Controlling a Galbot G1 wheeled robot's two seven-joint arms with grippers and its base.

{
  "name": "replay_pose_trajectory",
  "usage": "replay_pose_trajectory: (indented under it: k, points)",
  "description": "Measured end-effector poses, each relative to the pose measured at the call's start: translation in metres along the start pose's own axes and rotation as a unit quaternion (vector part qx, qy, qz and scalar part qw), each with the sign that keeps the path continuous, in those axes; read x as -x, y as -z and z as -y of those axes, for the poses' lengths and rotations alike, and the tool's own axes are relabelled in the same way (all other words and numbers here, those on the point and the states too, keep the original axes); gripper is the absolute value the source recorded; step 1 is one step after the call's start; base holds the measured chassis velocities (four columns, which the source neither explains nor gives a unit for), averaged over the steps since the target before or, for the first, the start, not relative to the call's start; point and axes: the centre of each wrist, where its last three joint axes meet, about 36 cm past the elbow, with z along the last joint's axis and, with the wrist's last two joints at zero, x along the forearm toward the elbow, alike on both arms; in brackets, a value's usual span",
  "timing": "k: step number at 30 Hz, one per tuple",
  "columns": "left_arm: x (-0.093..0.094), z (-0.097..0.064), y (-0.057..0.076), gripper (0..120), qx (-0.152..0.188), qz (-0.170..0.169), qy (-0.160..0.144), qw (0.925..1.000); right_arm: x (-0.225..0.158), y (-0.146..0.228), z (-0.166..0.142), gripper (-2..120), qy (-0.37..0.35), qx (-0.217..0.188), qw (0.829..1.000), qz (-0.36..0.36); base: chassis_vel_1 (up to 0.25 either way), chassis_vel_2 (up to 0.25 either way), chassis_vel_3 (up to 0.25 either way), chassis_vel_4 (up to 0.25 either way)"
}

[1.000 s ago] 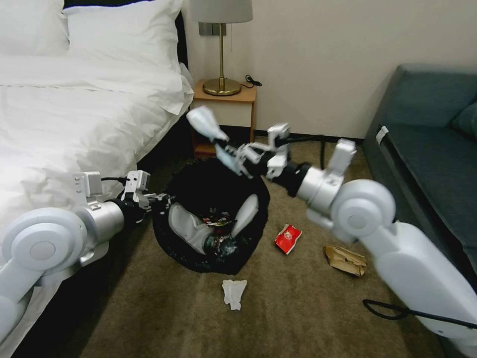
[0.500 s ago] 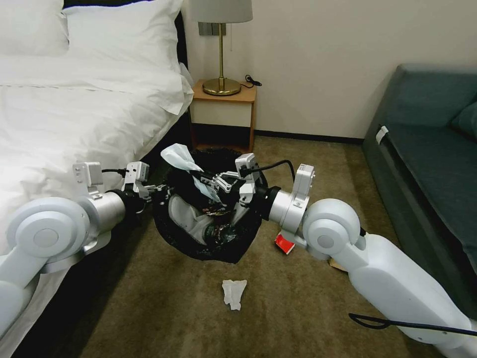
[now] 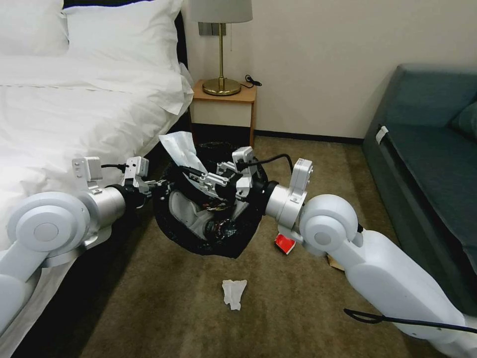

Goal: Pick up the trash bin, then pick up the garbage on the floor and place it into the trash bin.

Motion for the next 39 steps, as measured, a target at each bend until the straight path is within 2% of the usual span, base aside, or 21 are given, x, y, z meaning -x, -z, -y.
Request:
replay_pose_trajectory:
  k: [4, 6, 7, 9, 18, 24, 26, 30, 31, 32, 34, 35, 36, 37, 39]
  points:
    - [-0.001, -0.001, 0.001, 1, 0.001, 0.000, 0.002, 1.0000, -0.001, 0.005, 0.001, 79, -0.002, -0.001, 1.000, 0.003, 0.000, 0.000, 0.000, 0.000]
    - [-0.003, -0.002, 0.002, 1, 0.000, 0.002, 0.004, 1.0000, -0.003, 0.015, 0.000, 91, 0.002, -0.004, 1.000, 0.011, 0.000, 0.000, 0.000, 0.000]
    - [-0.003, -0.002, 0.002, 1, 0.000, 0.002, 0.004, 1.0000, -0.003, 0.015, 0.000, 91, 0.002, -0.004, 1.000, 0.011, 0.000, 0.000, 0.000, 0.000]
    - [-0.002, -0.002, 0.001, 1, 0.000, 0.002, 0.003, 1.0000, -0.004, 0.017, 0.000, 99, 0.003, -0.006, 1.000, 0.013, 0.000, 0.000, 0.000, 0.000]
    - [-0.003, -0.001, 0.001, 1, 0.001, 0.003, 0.002, 1.0000, -0.012, 0.020, 0.002, 100, -0.006, -0.012, 1.000, 0.017, 0.000, 0.000, 0.000, 0.000]
    - [-0.005, -0.004, -0.001, 1, 0.000, 0.002, 0.008, 1.0000, -0.023, 0.051, 0.011, 100, -0.034, -0.019, 0.997, 0.063, 0.000, 0.000, 0.000, 0.000]
    - [-0.006, -0.006, -0.002, 1, -0.001, 0.003, 0.013, 0.9999, -0.041, 0.077, 0.031, 100, -0.076, -0.027, 0.993, 0.089, 0.000, 0.000, 0.000, 0.000]
    - [-0.007, -0.007, -0.002, 1, -0.002, 0.004, 0.014, 0.9999, -0.055, 0.090, 0.049, 100, -0.112, -0.031, 0.988, 0.099, 0.000, 0.000, 0.000, 0.000]
    - [-0.007, -0.007, -0.002, 1, -0.003, 0.005, 0.015, 0.9999, -0.063, 0.094, 0.062, 100, -0.137, -0.032, 0.985, 0.097, 0.000, 0.000, 0.000, 0.000]
    - [-0.008, -0.008, -0.002, 1, -0.004, 0.006, 0.017, 0.9998, -0.072, 0.094, 0.080, 100, -0.174, -0.030, 0.980, 0.090, 0.000, 0.000, 0.000, 0.000]
    - [-0.008, -0.008, -0.002, 1, -0.004, 0.006, 0.017, 0.9998, -0.075, 0.093, 0.087, 100, -0.187, -0.029, 0.978, 0.087, 0.000, 0.000, 0.000, 0.000]
    - [-0.008, -0.009, -0.002, 1, -0.005, 0.008, 0.019, 0.9998, -0.084, 0.087, 0.105, 100, -0.222, -0.024, 0.972, 0.071, 0.000, 0.000, 0.000, 0.000]
    - [-0.008, -0.009, -0.002, 1, -0.005, 0.008, 0.019, 0.9998, -0.084, 0.087, 0.105, 100, -0.222, -0.024, 0.972, 0.071, 0.000, 0.000, 0.000, 0.000]
    - [-0.009, -0.009, -0.002, 1, -0.004, 0.009, 0.021, 0.9997, -0.091, 0.076, 0.122, 100, -0.253, -0.017, 0.966, 0.056, 0.000, 0.000, 0.000, 0.000]
    - [-0.010, -0.009, -0.002, 1, -0.004, 0.010, 0.021, 0.9997, -0.097, 0.062, 0.138, 100, -0.280, -0.010, 0.959, 0.038, 0.000, 0.000, 0.000, 0.000]
